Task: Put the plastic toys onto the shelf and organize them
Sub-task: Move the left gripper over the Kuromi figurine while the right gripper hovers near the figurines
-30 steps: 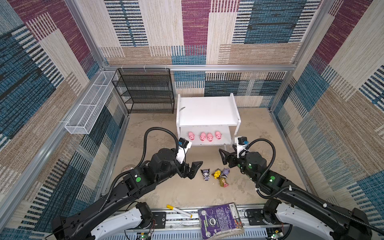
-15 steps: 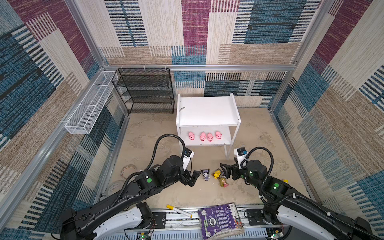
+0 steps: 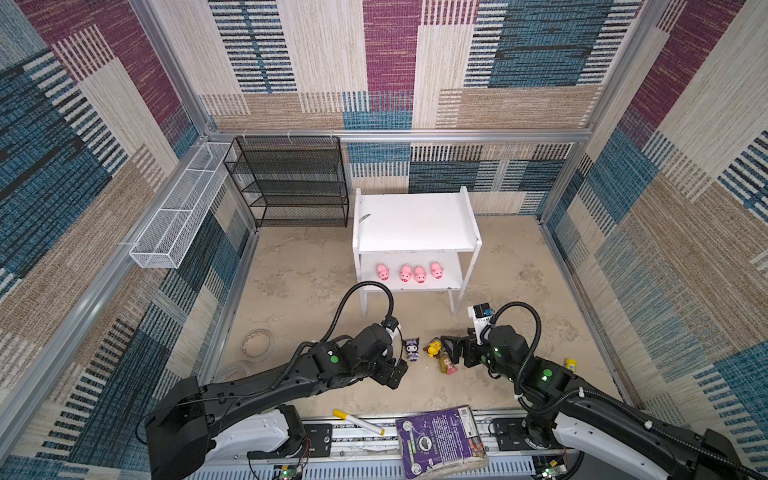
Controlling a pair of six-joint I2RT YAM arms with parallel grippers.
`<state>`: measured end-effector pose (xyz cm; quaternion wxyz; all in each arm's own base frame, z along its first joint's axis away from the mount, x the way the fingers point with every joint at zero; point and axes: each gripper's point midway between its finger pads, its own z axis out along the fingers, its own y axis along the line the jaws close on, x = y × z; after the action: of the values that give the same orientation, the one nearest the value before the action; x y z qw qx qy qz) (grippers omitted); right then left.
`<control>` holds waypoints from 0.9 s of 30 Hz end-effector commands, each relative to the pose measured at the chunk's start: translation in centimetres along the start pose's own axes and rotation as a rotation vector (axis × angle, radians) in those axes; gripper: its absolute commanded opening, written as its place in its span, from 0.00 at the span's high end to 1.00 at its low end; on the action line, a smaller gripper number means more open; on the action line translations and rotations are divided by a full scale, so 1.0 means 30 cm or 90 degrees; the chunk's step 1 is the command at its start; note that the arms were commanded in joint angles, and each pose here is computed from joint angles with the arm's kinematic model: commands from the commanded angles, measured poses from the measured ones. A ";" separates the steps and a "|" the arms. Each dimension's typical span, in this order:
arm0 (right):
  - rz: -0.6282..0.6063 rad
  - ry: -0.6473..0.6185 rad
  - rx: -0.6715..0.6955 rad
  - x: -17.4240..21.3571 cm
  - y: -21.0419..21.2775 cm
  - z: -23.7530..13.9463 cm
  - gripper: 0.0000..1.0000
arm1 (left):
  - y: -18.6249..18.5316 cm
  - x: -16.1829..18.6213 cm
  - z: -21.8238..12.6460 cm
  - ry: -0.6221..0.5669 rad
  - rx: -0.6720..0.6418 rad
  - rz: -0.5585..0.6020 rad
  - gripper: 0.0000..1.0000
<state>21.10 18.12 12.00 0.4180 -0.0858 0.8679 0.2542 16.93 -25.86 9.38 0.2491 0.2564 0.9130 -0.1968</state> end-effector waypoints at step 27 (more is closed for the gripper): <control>0.062 -0.042 -0.016 -0.029 0.002 -0.057 0.02 | -0.025 -0.003 0.240 0.142 -0.160 -0.107 0.19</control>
<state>20.43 17.04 13.15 0.4262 -0.0383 0.8593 0.2802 18.90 -30.71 4.18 0.1593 0.1821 0.9658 -0.0937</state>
